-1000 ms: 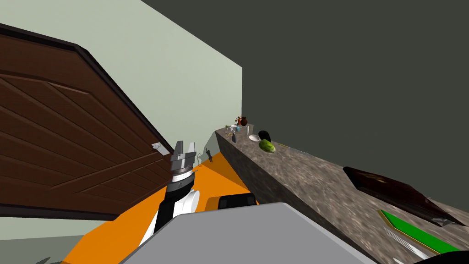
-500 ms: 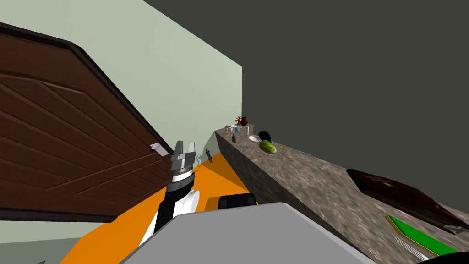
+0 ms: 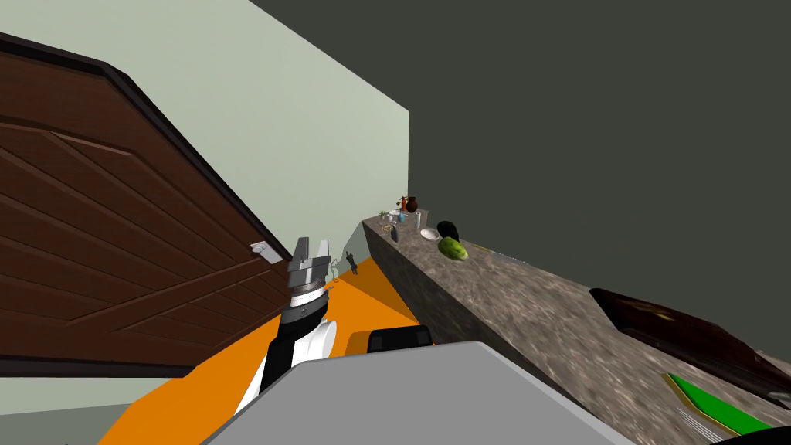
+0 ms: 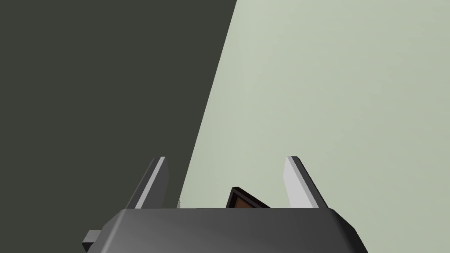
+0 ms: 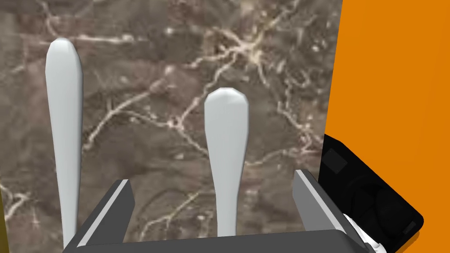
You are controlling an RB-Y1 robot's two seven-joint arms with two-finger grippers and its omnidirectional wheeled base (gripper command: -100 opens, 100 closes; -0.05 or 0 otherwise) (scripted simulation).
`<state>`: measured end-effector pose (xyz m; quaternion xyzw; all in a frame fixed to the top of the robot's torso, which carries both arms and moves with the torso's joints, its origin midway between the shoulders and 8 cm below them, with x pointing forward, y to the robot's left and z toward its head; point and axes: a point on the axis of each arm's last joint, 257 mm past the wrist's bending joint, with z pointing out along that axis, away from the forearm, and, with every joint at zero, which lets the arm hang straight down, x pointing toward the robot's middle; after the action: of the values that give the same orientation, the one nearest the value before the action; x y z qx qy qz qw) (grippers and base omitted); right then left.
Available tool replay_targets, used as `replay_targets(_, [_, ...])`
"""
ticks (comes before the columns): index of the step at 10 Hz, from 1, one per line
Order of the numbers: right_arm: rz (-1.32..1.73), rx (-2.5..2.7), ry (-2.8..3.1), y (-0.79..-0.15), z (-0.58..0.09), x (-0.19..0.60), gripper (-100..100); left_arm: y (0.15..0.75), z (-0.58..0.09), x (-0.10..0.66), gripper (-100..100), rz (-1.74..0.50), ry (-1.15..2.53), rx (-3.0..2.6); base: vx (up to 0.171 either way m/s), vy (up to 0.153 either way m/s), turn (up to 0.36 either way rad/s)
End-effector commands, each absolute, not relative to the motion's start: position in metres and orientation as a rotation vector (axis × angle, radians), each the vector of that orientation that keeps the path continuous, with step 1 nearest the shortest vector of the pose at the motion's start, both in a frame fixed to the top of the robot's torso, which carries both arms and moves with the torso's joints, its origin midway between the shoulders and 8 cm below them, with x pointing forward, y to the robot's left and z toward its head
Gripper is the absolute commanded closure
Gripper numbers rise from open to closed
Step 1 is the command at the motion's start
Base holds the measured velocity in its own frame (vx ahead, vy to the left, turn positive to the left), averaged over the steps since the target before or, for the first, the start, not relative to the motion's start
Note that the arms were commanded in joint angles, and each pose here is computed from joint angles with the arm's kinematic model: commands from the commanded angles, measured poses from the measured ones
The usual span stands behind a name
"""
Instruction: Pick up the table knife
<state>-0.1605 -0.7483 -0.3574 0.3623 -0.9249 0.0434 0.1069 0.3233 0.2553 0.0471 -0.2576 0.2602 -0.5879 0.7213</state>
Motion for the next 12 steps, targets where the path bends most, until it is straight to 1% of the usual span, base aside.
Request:
replay_targets(1, [0.128,1.067,-2.723,-0.748,-0.357,-0.16,100,0.255,0.047,0.323,0,-1.299,0.575,-0.569,0.0,0.0,0.0])
replay_targets(5, [0.128,1.066,-2.723,-0.748,-0.357,-0.161,100,0.255,0.047,0.323,0,-1.299,0.575,-0.569,0.0,0.001,-0.003])
replay_targets(6, [0.128,1.066,-2.723,-0.748,-0.357,-0.161,0,0.255,0.047,0.323,0,-1.299,0.575,-0.569,0.0,0.0,0.0])
replay_targets(7, [0.13,1.065,-2.724,-0.751,-0.355,-0.154,100,0.255,0.047,0.323,0,-1.299,0.575,-0.569,-0.03,0.0,-0.001])
replay_targets(12, [0.157,1.051,-2.716,-0.762,-0.341,-0.134,100,0.255,0.047,0.323,0,-1.299,0.575,-0.569,-0.041,0.006,0.0])
